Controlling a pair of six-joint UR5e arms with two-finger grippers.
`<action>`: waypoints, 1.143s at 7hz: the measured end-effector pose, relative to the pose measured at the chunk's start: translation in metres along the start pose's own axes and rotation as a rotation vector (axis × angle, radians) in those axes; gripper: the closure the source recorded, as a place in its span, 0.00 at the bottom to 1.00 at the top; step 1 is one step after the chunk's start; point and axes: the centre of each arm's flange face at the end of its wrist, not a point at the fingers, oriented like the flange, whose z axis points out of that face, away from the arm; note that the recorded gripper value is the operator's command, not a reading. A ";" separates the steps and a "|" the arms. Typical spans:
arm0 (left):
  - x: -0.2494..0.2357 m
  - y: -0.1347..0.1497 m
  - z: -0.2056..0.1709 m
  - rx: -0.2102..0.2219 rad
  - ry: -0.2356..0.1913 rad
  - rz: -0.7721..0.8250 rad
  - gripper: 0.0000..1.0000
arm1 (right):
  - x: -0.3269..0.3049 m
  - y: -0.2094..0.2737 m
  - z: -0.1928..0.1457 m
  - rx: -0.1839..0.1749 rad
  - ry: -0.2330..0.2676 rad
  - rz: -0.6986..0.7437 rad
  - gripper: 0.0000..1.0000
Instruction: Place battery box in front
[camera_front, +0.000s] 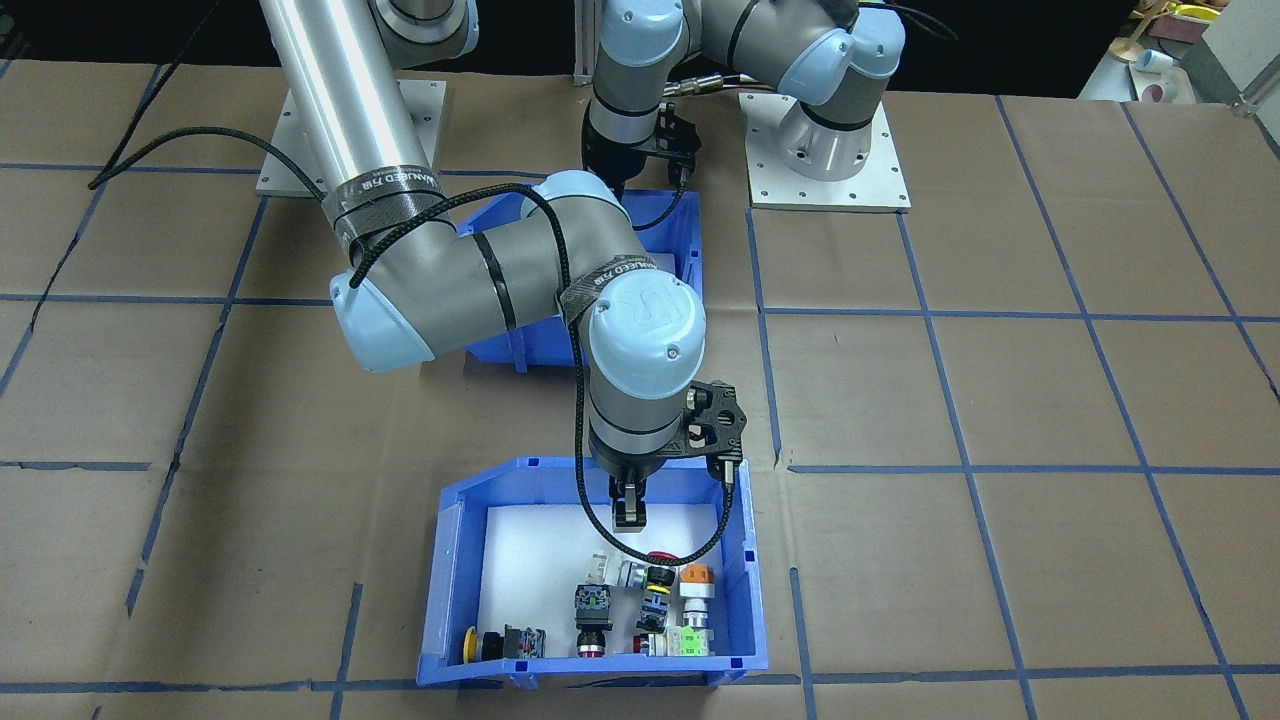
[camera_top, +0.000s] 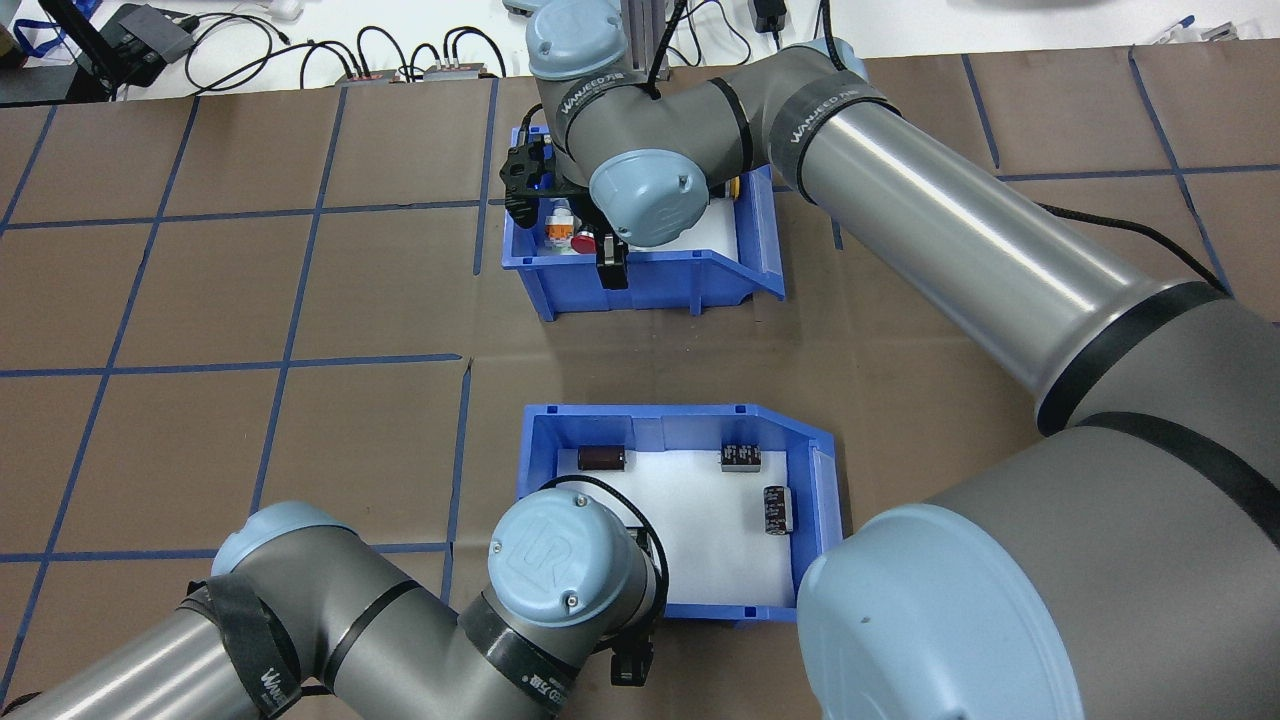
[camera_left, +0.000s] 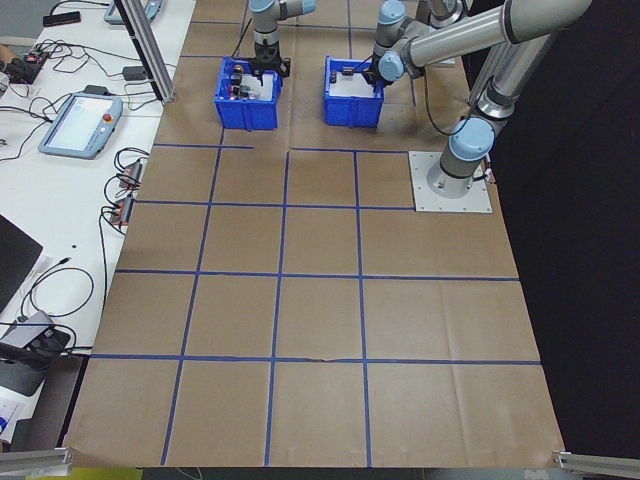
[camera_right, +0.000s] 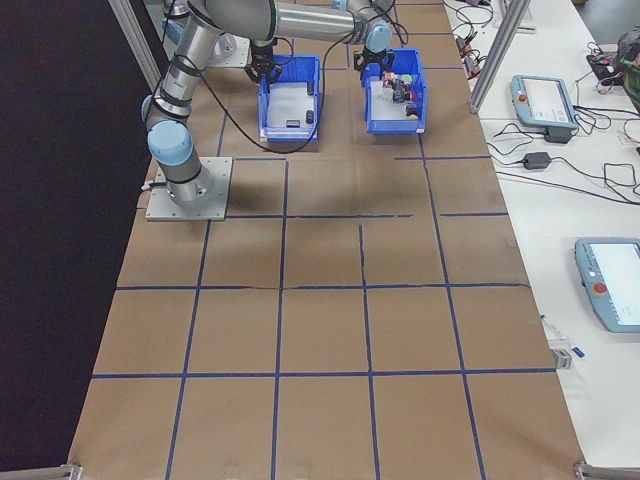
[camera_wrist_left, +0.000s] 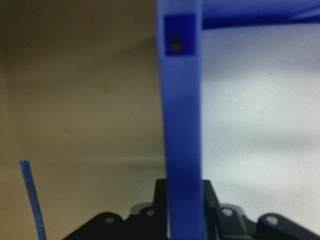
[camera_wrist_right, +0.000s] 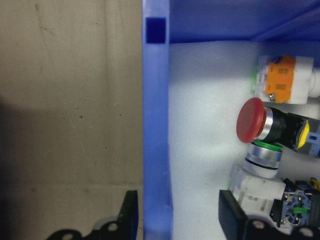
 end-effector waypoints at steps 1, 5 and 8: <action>0.002 0.000 -0.010 0.008 0.020 0.007 1.00 | 0.000 0.000 -0.001 0.000 0.003 0.002 0.94; 0.018 -0.020 -0.071 0.086 0.053 0.044 1.00 | 0.004 0.007 -0.028 -0.002 0.049 -0.005 1.00; 0.032 -0.058 -0.098 0.088 0.055 0.029 1.00 | 0.026 0.076 -0.077 -0.033 0.125 0.030 1.00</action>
